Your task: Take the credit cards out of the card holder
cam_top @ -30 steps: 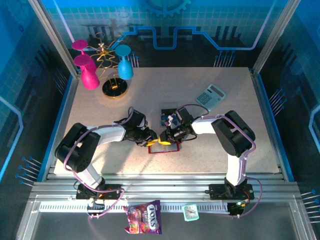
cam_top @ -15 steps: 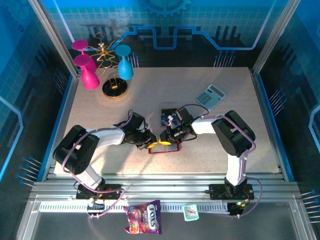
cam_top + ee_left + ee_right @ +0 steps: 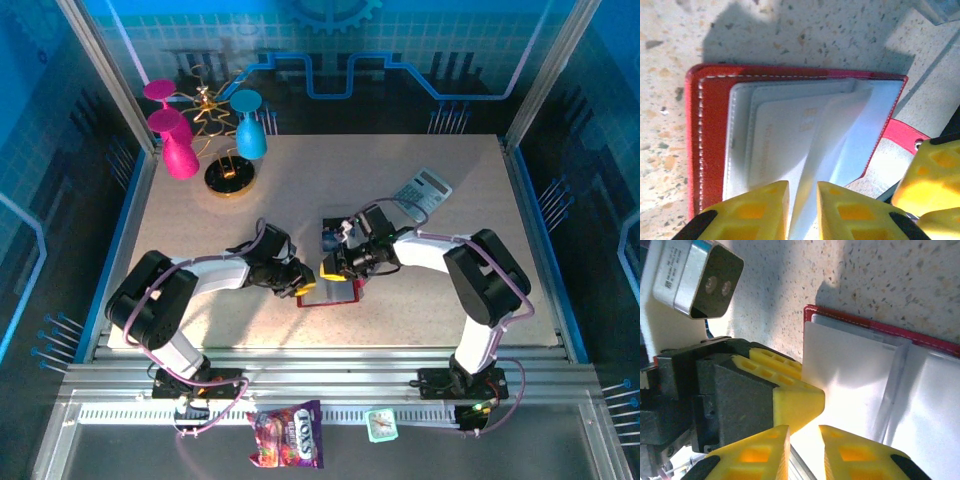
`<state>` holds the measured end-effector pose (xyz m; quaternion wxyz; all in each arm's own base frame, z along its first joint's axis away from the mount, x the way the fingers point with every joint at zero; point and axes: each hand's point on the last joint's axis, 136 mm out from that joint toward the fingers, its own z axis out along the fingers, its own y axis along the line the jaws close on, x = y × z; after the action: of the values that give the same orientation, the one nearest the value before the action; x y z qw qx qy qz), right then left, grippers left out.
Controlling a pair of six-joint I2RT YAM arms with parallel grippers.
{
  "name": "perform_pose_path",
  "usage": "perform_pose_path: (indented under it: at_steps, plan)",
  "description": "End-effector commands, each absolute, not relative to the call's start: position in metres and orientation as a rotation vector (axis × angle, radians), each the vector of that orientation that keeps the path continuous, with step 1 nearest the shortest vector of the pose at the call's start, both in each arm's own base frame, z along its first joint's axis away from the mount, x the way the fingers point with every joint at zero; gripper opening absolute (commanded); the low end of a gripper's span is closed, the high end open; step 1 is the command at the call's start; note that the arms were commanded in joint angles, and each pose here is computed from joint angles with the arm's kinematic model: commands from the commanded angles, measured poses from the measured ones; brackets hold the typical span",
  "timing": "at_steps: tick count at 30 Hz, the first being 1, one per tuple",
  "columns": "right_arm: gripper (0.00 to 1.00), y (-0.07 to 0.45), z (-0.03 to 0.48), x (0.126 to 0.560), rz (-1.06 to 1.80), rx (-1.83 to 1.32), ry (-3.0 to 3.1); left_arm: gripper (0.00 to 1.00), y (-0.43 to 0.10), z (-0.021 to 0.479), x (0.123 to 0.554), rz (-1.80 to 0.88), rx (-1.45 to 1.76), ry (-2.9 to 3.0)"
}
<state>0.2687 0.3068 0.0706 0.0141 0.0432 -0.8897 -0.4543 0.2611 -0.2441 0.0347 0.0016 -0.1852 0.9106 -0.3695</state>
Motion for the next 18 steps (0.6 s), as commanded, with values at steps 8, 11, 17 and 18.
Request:
perform_pose_path:
  at_steps: [8, 11, 17, 18]
  plan:
    - [0.27, 0.251, 0.079, 0.282, -1.15, 0.119, -2.97, 0.3, -0.256, 0.068, 0.275, -1.188, -0.472, 2.821]
    - [0.28, 0.239, 0.079, 0.283, -1.084, 0.118, -3.011, 0.31, -0.261, 0.071, 0.278, -1.204, -0.458, 2.819]
    - [0.29, 0.227, 0.081, 0.283, -1.065, 0.093, -3.034, 0.35, -0.273, 0.076, 0.286, -1.233, -0.422, 2.817]
    - [0.29, 0.225, 0.081, 0.283, -1.062, 0.089, -3.036, 0.35, -0.275, 0.077, 0.286, -1.234, -0.415, 2.817]
